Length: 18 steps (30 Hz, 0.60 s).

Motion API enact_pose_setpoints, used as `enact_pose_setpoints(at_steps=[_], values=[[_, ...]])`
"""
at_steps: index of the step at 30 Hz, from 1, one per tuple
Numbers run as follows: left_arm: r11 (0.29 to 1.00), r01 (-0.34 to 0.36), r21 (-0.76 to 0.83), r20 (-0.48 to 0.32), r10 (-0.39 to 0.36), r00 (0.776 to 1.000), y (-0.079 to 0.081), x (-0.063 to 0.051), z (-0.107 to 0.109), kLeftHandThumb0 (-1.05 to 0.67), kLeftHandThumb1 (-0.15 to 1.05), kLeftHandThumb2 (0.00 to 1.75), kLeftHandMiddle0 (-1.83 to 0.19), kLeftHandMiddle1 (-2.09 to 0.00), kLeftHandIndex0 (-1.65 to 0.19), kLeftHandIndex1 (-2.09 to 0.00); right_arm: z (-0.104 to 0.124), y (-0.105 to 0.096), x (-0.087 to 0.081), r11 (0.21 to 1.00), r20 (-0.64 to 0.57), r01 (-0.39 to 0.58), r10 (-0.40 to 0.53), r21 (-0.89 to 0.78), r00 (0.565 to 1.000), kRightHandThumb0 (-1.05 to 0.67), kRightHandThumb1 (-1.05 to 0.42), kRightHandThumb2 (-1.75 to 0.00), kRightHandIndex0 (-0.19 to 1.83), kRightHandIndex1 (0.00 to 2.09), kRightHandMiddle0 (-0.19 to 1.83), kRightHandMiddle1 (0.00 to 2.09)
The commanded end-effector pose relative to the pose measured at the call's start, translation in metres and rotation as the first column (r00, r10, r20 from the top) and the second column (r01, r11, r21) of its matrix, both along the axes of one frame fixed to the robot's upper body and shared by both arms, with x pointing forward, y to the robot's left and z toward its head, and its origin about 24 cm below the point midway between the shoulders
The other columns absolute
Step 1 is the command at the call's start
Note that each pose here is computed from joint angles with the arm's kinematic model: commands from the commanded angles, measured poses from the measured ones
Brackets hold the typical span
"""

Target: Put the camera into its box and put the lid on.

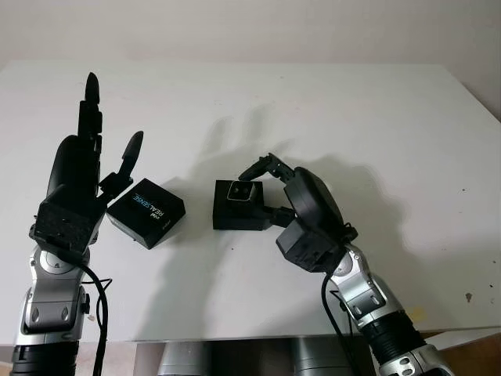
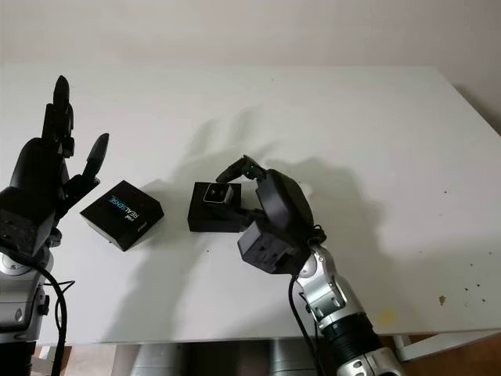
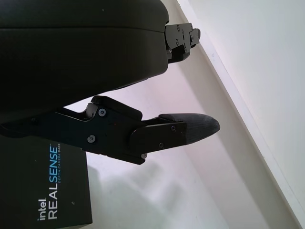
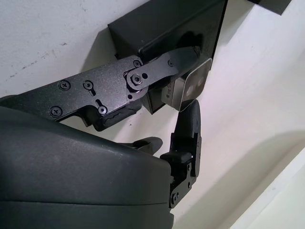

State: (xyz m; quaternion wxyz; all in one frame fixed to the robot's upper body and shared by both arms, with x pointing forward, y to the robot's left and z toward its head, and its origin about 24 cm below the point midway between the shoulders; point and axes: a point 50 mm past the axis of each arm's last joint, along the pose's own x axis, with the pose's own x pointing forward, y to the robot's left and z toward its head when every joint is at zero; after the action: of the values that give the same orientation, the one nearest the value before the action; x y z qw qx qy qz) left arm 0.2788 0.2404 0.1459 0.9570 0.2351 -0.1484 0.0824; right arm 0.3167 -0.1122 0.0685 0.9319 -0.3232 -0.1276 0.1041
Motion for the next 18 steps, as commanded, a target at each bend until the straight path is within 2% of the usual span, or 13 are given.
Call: enact_pose_setpoints(at_steps=[1,13,18], values=[[1.0,-0.004,-0.004,0.013,0.005,1.0,-0.0004,-0.0012,0.0026,-0.62,1.05,0.5,0.16,-0.05,0.15,-0.06,0.0041,-0.0035,0.0047,0.999,-0.008,0.0,0.0,0.038,1.0,-0.44,-0.97,-0.06,0.38,0.04,0.33,1.47],[1.0,-0.013,-0.01,0.006,0.013,1.0,-0.0001,-0.0016,0.0024,-0.63,1.05,0.49,0.14,-0.06,0.15,-0.06,0.0015,-0.0078,0.009,0.989,-0.06,-0.017,0.026,0.144,0.998,-0.45,-0.97,-0.05,0.36,0.04,0.31,1.51],[1.0,-0.013,-0.005,0.004,0.013,1.0,-0.0002,-0.0016,0.0025,-0.63,1.05,0.49,0.14,-0.06,0.15,-0.06,0.002,-0.0098,0.0107,0.981,-0.07,-0.065,0.079,0.183,0.994,-0.45,-0.97,-0.05,0.35,0.04,0.31,1.51]])
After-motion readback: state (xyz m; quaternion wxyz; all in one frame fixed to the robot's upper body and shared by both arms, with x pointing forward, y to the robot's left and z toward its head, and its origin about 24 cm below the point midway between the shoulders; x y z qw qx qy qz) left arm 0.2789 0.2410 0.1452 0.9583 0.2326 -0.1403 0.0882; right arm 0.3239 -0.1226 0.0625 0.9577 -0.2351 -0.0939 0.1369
